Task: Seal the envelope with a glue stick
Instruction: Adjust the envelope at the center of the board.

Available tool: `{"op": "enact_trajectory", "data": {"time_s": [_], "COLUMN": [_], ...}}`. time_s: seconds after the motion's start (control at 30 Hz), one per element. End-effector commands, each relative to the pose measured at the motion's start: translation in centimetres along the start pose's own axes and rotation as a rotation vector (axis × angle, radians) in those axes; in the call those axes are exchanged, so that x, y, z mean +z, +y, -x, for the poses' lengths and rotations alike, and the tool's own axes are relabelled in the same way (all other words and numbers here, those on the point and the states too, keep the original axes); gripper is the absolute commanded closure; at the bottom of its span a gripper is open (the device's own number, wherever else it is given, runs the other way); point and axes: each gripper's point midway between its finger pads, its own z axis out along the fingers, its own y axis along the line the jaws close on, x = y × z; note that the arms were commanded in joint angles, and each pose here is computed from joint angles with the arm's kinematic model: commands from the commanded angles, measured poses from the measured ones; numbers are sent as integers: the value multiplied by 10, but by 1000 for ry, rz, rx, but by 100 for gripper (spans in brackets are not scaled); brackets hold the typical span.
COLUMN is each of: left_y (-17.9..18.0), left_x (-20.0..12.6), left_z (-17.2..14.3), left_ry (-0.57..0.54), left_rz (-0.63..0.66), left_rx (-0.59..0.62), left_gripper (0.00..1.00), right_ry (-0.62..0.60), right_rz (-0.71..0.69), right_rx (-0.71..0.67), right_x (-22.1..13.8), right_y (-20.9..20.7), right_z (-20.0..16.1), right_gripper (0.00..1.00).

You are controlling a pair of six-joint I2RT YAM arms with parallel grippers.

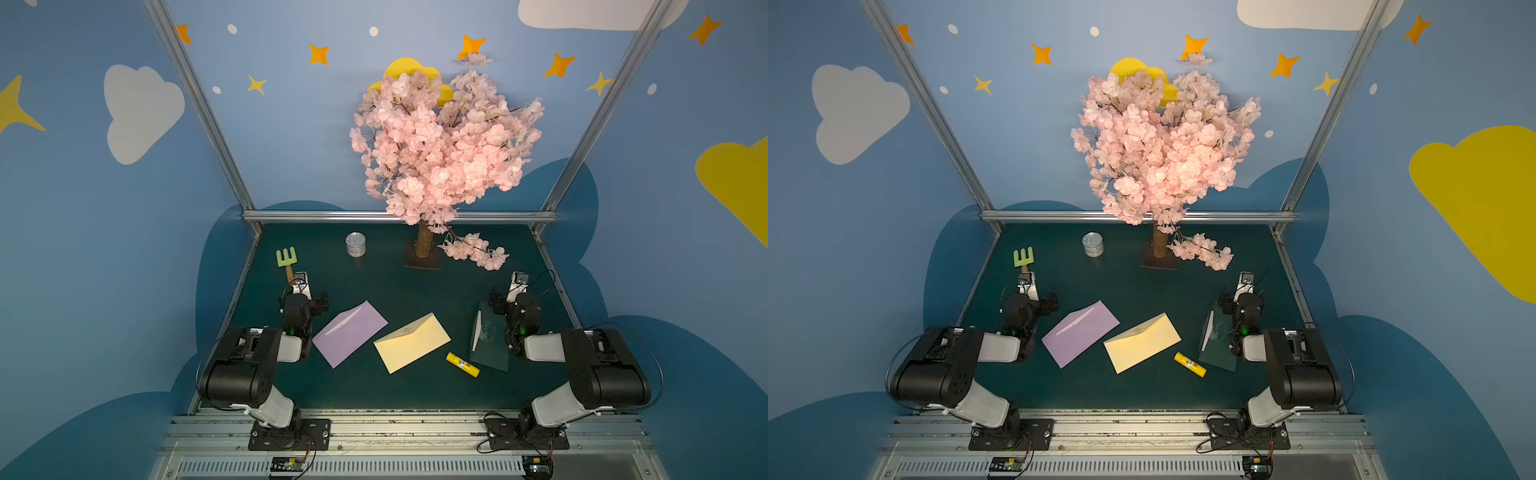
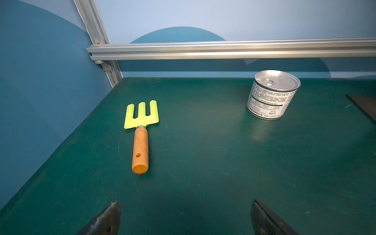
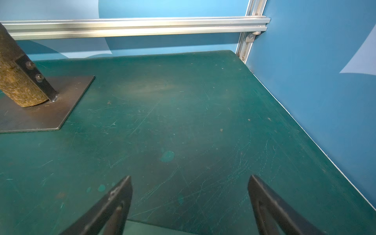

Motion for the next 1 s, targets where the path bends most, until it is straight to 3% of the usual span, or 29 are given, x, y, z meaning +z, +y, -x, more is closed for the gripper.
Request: {"op": "enact_trajectory", "data": {"time_s": [0.0,0.97], "left_y": [1,1], "left_x": [0,3], "left_z": [-2,-3], "left_ry": [1,25], "left_rz": [4,-47], "left_rx": [11,-23], "left_gripper": [0,0], "right_ry": [1,-4], "right_rz": [0,18], "right_rx": [-3,9], "right_x": [1,0], "right_y": [0,1], "right_z": [0,2], "right_gripper": [9,9]}}
